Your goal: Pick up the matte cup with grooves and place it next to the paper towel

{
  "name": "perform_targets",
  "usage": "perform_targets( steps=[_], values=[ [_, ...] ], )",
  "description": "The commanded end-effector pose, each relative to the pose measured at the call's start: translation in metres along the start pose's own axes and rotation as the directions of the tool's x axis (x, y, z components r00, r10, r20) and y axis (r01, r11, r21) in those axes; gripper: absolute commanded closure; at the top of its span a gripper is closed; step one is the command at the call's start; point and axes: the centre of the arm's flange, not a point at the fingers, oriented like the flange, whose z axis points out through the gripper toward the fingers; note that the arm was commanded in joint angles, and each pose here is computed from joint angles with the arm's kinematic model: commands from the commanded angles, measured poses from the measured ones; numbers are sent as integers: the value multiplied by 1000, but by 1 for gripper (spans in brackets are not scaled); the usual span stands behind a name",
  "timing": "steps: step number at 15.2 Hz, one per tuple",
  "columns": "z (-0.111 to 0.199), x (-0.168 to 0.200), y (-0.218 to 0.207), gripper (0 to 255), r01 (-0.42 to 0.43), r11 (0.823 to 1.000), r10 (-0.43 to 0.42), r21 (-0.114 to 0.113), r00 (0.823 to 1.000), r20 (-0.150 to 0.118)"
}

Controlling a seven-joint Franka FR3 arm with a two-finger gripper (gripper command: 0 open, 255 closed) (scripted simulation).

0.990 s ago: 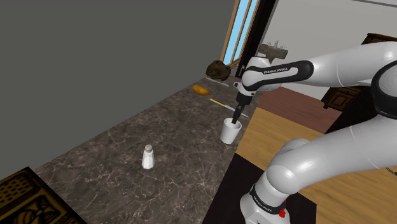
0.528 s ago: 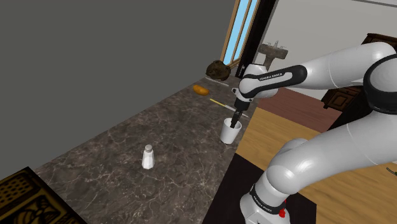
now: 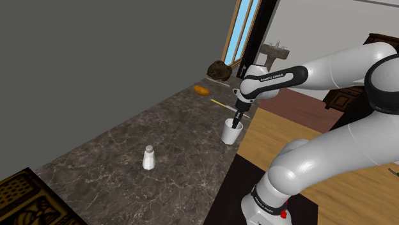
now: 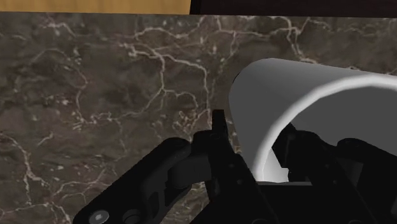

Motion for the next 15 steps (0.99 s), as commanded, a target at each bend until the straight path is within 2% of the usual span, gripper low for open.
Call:
perform_targets(
  steps=[1, 8, 15],
  values=[
    [0, 0, 0, 255, 0, 1000, 0, 0, 1000, 0],
    [0, 0, 0, 255, 0, 1000, 0, 0, 1000, 0],
    [-37, -1, -3, 255, 0, 1000, 0, 0, 1000, 0]
  ],
)
